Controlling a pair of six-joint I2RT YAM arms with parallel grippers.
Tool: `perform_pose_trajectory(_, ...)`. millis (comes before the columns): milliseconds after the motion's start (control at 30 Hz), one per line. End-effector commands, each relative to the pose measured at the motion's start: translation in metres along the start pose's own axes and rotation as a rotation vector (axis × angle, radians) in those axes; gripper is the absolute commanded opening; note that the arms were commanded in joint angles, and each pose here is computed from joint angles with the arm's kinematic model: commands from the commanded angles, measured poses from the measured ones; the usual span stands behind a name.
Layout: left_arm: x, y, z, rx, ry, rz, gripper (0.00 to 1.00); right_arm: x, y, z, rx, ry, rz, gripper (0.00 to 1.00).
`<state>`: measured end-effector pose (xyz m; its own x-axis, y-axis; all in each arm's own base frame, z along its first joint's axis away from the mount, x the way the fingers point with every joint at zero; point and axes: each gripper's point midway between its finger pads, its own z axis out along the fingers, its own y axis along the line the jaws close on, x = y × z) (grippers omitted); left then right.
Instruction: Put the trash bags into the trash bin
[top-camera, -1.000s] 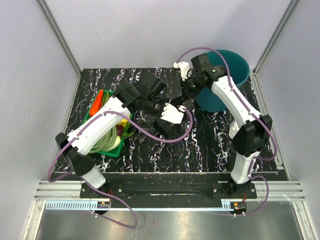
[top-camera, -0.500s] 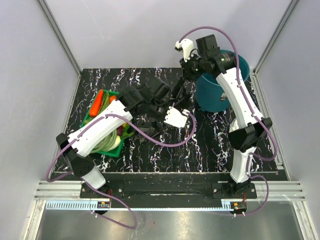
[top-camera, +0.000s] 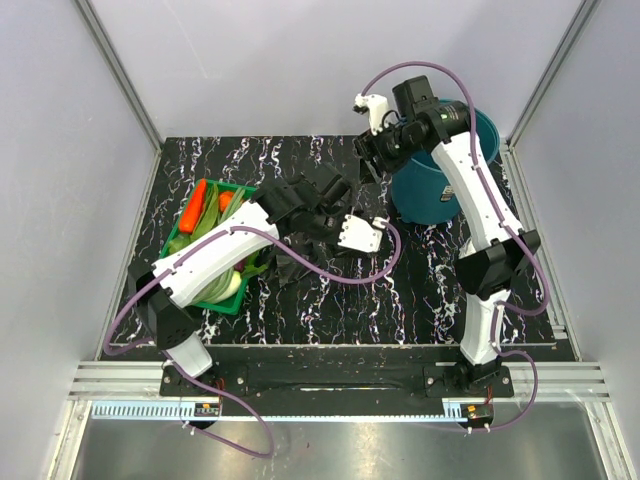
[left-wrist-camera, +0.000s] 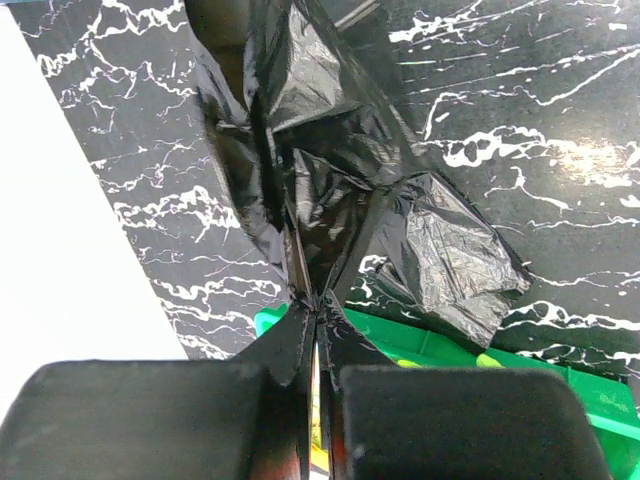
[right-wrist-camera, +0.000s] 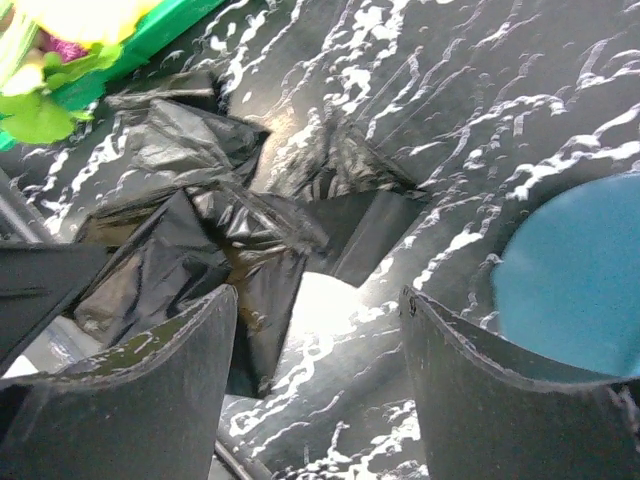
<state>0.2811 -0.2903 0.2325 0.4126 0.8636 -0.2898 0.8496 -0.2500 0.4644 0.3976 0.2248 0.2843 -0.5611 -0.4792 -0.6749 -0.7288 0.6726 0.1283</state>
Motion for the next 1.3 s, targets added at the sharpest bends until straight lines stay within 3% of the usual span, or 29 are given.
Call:
perform_pose_trajectory(0, -0.004, 0.017, -0.001, -0.089, 0.001, -0.027, 0.00, 0.020, 0.031, 0.002, -0.158, 0.056, 0.095, 0.72)
perform_pose_trajectory(533, -0.003, -0.003, 0.029, -0.073, 0.056, -0.010, 0.00, 0.102, 0.057, 0.050, -0.331, 0.214, 0.235, 0.77)
perform_pose_trajectory(567, -0.004, -0.002, 0.029, -0.077, 0.053, -0.017, 0.00, 0.105, 0.056, 0.053, -0.331, 0.221, 0.240, 0.74)
perform_pose_trajectory(833, -0.004, 0.003, 0.025, -0.105, 0.052, -0.037, 0.00, 0.125, 0.034, 0.063, -0.205, 0.261, 0.203, 0.03)
perform_pose_trajectory(1033, -0.002, -0.007, 0.016, -0.073, 0.050, -0.042, 0.00, 0.110, -0.020, 0.048, 0.103, 0.208, 0.060, 0.00)
perform_pose_trajectory(1267, 0.013, -0.050, 0.014, 0.075, 0.072, -0.027, 0.00, 0.074, -0.071, 0.016, 0.383, 0.150, -0.079, 0.00)
